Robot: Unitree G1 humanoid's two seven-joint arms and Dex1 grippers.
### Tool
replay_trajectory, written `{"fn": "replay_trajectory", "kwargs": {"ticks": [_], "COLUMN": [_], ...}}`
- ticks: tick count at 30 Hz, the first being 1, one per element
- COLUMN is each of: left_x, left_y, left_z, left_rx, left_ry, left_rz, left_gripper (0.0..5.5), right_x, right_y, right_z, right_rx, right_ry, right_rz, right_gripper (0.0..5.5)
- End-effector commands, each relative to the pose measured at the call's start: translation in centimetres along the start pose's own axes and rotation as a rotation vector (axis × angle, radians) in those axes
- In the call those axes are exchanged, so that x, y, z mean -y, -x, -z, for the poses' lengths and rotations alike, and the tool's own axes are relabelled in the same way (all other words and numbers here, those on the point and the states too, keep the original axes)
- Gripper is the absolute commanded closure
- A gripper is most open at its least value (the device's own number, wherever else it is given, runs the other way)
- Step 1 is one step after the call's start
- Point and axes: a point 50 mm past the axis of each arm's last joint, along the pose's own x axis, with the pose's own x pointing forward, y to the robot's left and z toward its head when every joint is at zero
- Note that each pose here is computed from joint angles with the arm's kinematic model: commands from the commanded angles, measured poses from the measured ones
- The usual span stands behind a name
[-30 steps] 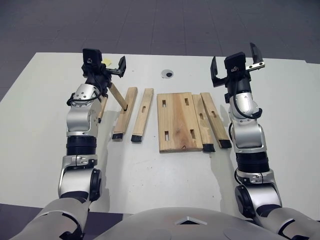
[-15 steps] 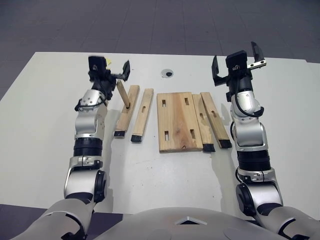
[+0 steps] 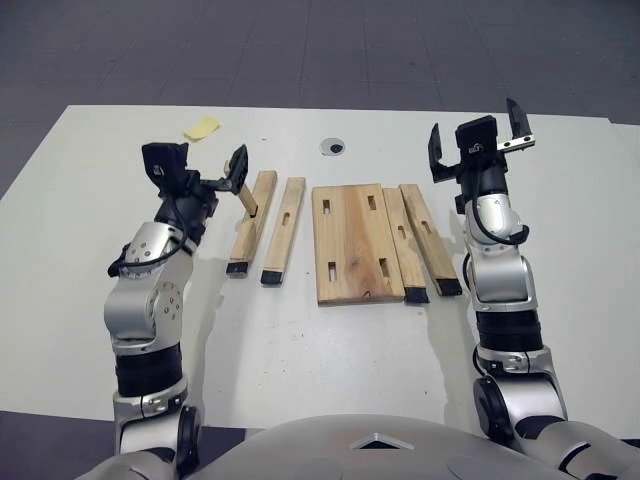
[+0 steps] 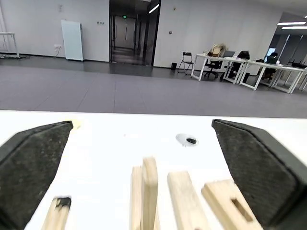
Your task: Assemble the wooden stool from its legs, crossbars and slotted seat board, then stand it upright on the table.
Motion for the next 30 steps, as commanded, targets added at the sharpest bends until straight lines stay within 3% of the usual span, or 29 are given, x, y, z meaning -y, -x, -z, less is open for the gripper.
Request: {"fn": "replay_trajectory", "kwargs": {"ticks": [1, 7, 21, 30], "left_x": [0.5, 1.3, -0.2, 0.6], "left_y": [1.9, 2.8, 3.5, 3.2], "left_z": [2.3, 6.3, 10.4, 11.7], "left_rx": [-0.109, -0.281, -0.480, -0.619], "left_ry": [0.013, -0.012, -0.050, -0.036], "left_rz": [-0.007, 0.017, -0.057, 0.003], "left_gripper": [0.12, 0.12, 0.12, 1.60], "right_x": [0.2, -0.2, -0.6, -0.5], "right_y": [0.6, 0.8, 1.0, 0.8], "right_z": [0.5, 0.4, 0.1, -0.7], "right_rx": [-0.023, -0.025, -0.019, 0.003], "right_ry": [-0.004, -0.007, -0.023, -0.031], "right_rz": [0.009, -0.002, -0.021, -0.019], "right_gripper": [0.10, 0.10, 0.10, 0.10]}}
